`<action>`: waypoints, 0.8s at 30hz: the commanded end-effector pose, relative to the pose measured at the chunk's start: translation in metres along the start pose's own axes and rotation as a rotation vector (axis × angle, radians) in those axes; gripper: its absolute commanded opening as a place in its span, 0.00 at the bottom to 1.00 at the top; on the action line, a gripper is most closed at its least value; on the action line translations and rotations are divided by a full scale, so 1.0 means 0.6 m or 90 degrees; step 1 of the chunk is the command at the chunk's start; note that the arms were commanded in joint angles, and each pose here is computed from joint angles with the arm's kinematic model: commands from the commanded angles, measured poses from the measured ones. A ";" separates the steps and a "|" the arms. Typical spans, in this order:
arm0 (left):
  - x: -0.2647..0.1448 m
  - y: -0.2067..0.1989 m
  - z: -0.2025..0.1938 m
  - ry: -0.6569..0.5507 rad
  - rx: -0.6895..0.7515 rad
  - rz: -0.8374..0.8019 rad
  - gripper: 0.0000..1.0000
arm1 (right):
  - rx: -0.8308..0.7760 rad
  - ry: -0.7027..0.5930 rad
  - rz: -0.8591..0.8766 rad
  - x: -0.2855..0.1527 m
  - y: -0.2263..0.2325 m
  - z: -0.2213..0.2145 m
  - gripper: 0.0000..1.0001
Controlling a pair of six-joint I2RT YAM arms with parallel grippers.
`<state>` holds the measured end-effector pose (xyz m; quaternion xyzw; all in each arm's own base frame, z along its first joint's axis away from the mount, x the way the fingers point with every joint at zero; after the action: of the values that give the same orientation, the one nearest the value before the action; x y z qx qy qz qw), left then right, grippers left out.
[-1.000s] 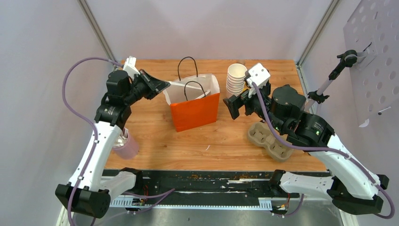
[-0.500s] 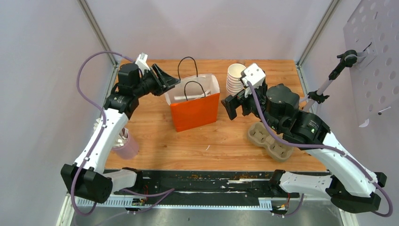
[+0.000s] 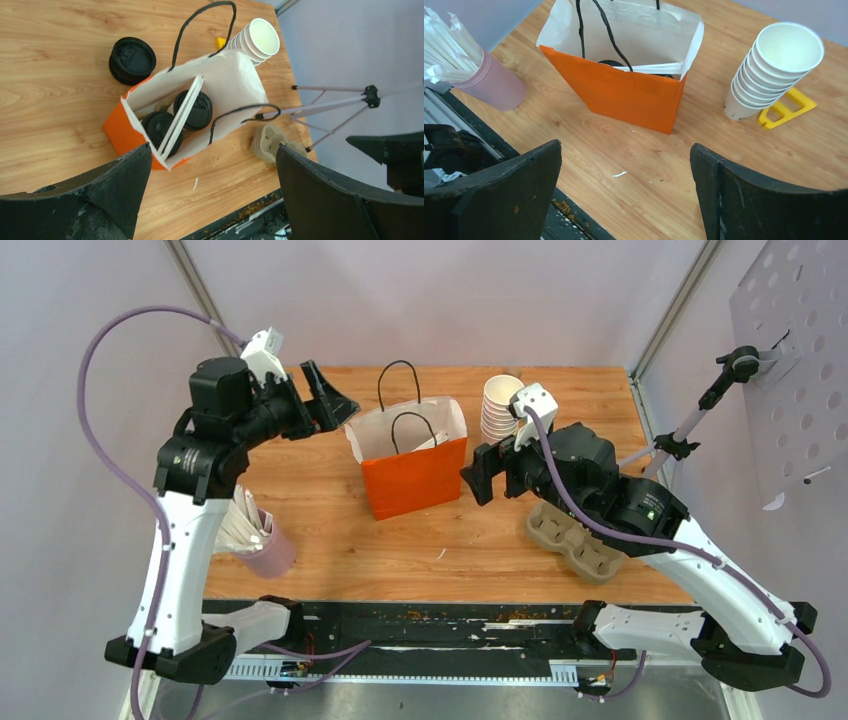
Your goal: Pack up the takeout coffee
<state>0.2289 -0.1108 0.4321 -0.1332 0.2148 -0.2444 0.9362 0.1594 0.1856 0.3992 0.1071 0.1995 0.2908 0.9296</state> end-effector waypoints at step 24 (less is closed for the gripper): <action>-0.231 -0.016 -0.207 -0.111 0.117 -0.032 1.00 | 0.197 -0.067 -0.102 -0.072 -0.078 -0.084 1.00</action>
<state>0.0667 -0.0654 0.3723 -0.0655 0.1287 -0.2642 0.9536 0.1336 0.1363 0.3486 0.2263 0.2161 0.1766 0.9332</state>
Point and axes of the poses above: each gripper's point midway between its finger pads, its own x axis out along the fingers, its own y axis along the line the jaws close on, z = x × y, the point moved 7 cm from there along -x, back along the fingers, and after that the axes turned 15 degrees about x, right-handed, at the moved point
